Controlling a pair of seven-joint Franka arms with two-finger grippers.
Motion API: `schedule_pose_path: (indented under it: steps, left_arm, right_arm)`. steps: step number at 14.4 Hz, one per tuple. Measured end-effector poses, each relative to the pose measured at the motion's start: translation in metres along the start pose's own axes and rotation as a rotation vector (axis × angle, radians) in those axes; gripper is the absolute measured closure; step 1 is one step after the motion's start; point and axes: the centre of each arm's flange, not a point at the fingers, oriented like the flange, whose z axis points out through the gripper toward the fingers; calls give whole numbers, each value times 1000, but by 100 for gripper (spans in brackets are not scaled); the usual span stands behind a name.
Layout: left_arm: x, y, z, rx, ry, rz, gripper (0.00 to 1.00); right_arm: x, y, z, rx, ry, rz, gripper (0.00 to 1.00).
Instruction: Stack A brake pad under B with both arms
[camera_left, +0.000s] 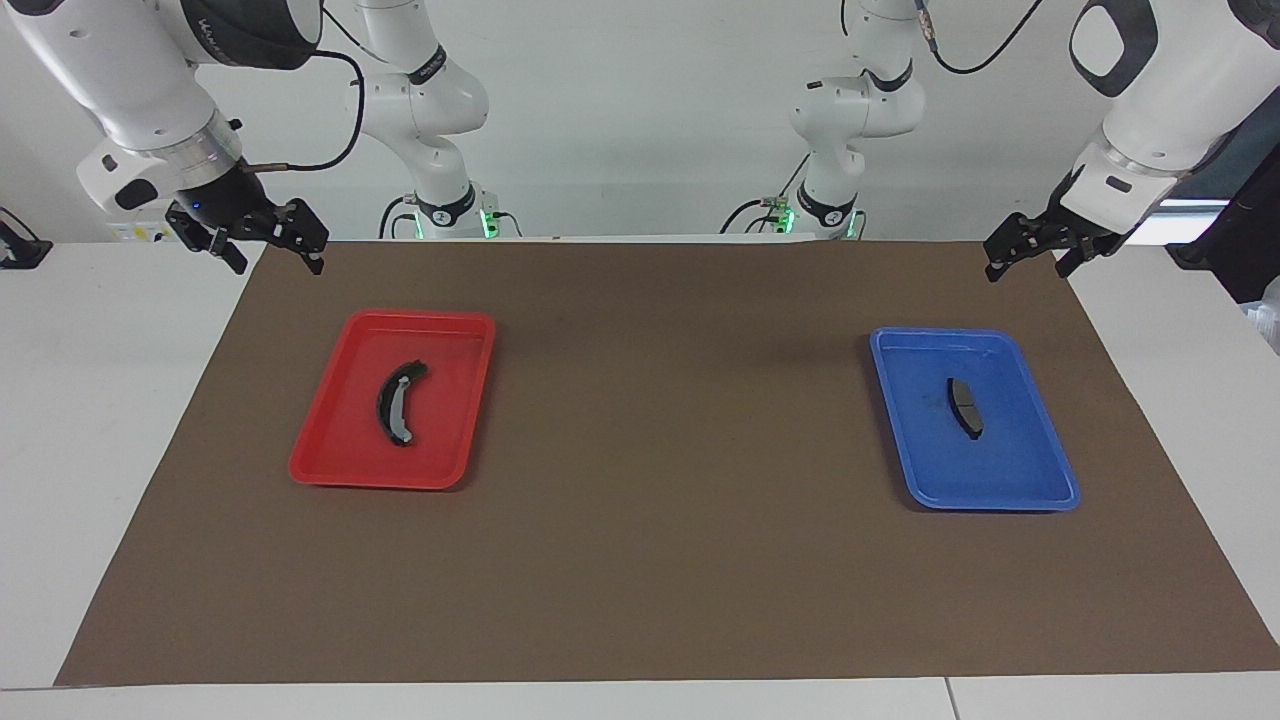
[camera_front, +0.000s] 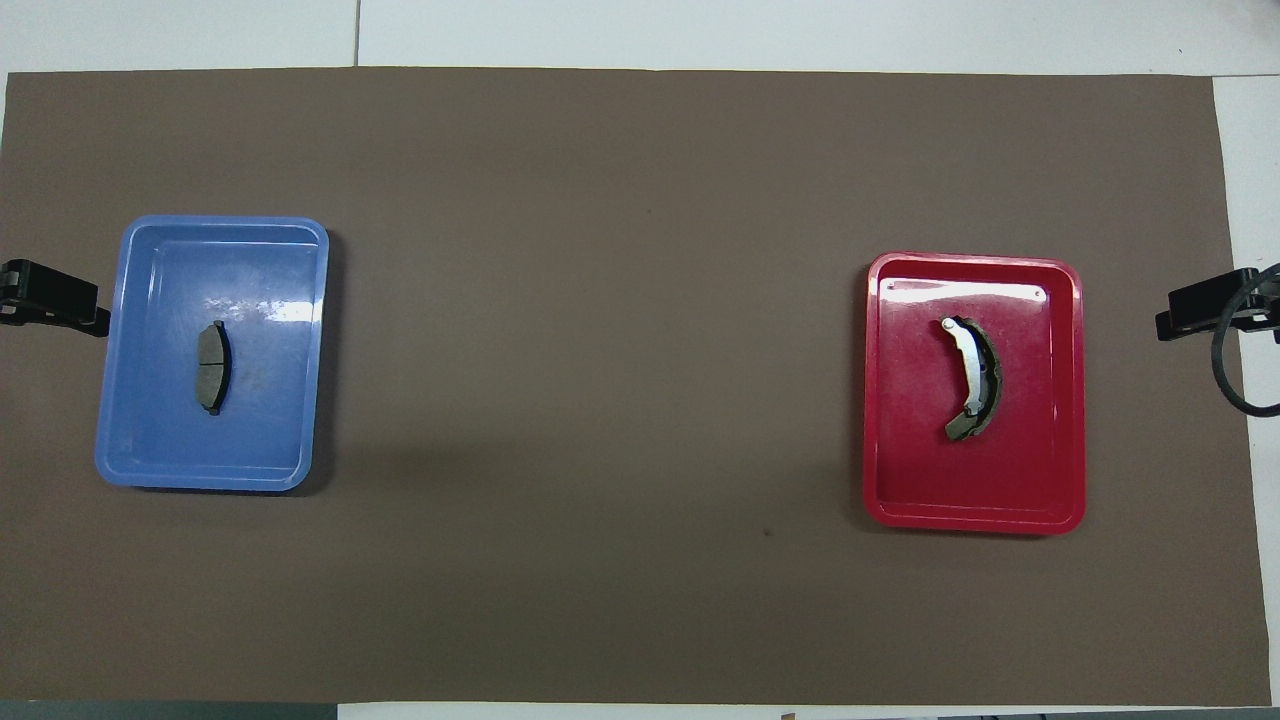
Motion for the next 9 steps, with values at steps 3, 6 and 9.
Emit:
schedule_pose_path:
  steps: [3,6,9]
  left_arm:
    - [-1,0,-1,0,2,-1,0]
    - [-1,-1,-1,0,2,-4,0]
    - [-1,-1,-1,0,2,-6,0]
  right_arm:
    - [0,0,0,0,0,0,0]
    - [0,0,0,0,0,-1,0]
    - [0,-2,0,0,0,-4,0]
